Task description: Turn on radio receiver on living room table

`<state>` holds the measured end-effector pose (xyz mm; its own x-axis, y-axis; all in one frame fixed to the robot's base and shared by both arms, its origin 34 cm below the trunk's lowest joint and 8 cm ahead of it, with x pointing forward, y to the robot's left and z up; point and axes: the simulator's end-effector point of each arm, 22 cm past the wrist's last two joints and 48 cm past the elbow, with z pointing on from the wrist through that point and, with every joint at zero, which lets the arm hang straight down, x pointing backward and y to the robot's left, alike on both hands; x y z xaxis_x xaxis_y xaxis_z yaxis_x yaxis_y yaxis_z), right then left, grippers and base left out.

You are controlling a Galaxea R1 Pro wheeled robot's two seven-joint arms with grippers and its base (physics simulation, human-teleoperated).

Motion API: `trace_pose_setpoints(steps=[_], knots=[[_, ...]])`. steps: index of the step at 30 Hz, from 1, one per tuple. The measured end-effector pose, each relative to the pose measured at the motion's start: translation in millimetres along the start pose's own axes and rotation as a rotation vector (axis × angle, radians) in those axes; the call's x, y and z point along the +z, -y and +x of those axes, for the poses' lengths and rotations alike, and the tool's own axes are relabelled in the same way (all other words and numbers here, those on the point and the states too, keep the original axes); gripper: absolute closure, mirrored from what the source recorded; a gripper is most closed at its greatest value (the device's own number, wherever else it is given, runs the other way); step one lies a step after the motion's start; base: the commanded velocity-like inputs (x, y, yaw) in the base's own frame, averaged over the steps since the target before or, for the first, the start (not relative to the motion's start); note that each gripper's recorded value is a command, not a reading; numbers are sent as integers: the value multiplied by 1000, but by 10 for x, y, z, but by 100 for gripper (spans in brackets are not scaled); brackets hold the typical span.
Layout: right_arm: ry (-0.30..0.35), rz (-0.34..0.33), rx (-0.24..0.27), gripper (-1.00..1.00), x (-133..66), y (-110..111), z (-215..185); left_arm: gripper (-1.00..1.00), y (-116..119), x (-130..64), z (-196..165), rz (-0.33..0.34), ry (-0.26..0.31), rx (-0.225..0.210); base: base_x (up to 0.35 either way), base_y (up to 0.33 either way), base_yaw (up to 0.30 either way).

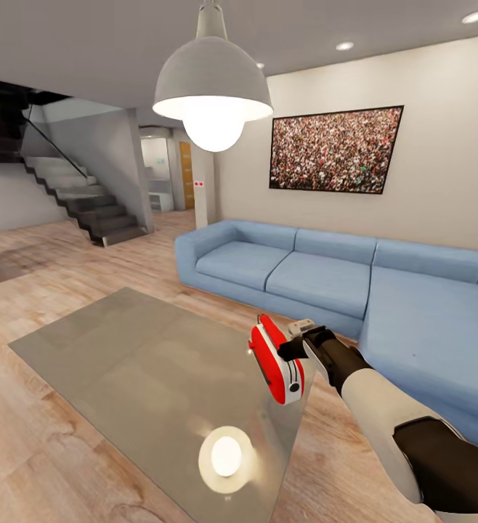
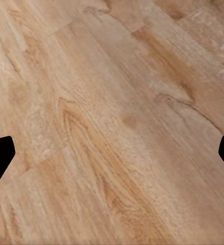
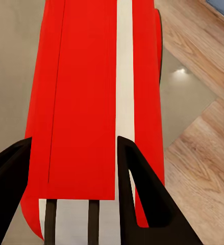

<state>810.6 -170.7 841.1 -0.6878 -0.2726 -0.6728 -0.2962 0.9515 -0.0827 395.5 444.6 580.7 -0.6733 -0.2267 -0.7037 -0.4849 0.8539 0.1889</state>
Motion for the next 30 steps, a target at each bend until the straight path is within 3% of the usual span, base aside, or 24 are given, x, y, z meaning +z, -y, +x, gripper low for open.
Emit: trace_pose_setpoints(steps=[30], knots=[[9,-2,2,100,-315,44,-286,-100,-96,-323,-322,-1,-2,1,0,0,0]])
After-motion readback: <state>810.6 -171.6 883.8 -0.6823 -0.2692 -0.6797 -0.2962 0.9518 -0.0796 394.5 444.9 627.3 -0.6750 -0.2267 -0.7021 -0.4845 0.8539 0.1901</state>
